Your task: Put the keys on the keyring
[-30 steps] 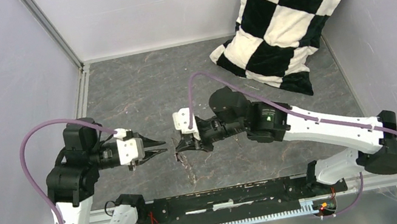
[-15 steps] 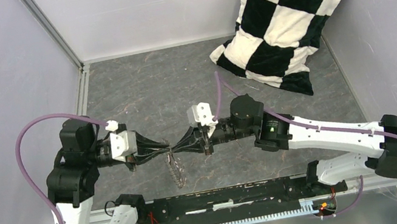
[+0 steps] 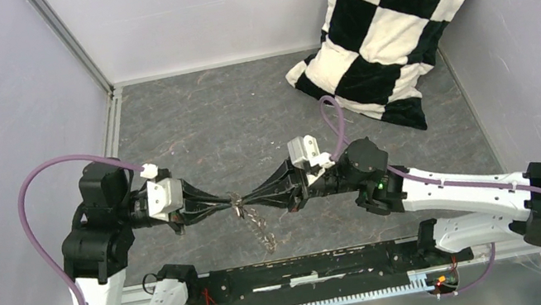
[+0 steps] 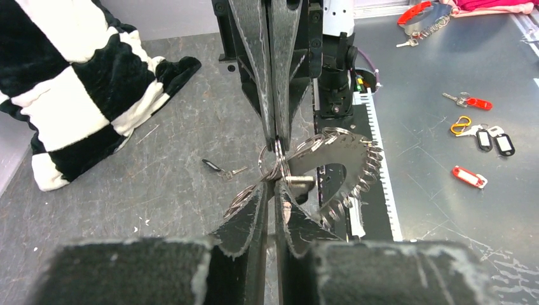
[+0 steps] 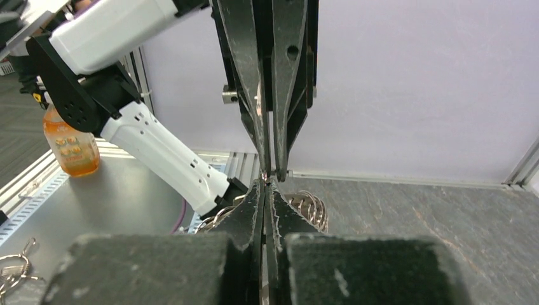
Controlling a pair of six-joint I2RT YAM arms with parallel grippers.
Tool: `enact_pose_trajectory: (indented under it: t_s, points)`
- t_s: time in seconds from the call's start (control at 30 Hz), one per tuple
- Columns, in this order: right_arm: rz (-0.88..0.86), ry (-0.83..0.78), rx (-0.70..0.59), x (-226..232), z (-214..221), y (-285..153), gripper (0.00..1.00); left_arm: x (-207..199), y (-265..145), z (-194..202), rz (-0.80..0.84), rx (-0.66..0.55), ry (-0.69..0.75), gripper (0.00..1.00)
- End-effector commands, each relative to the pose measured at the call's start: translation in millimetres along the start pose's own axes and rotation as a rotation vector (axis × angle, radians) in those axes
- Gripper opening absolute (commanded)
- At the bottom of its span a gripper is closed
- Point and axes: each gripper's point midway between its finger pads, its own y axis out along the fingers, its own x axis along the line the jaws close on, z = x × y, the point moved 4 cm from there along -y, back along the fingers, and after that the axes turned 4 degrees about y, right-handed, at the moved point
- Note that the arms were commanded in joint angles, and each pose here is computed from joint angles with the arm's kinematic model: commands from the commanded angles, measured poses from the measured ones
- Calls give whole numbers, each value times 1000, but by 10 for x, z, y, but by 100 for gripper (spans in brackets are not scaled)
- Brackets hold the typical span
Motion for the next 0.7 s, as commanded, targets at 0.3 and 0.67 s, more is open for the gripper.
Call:
enact_pose_trajectory:
  t_s: [0.3,0.67]
  points:
    - [-12,-48,-171,3,-421,78,0,-22,-6,-141,16,-30,2,14]
    - [22,-79,-153,-36,-417,45,0,-72,-15,-159,30,-31,-24,26]
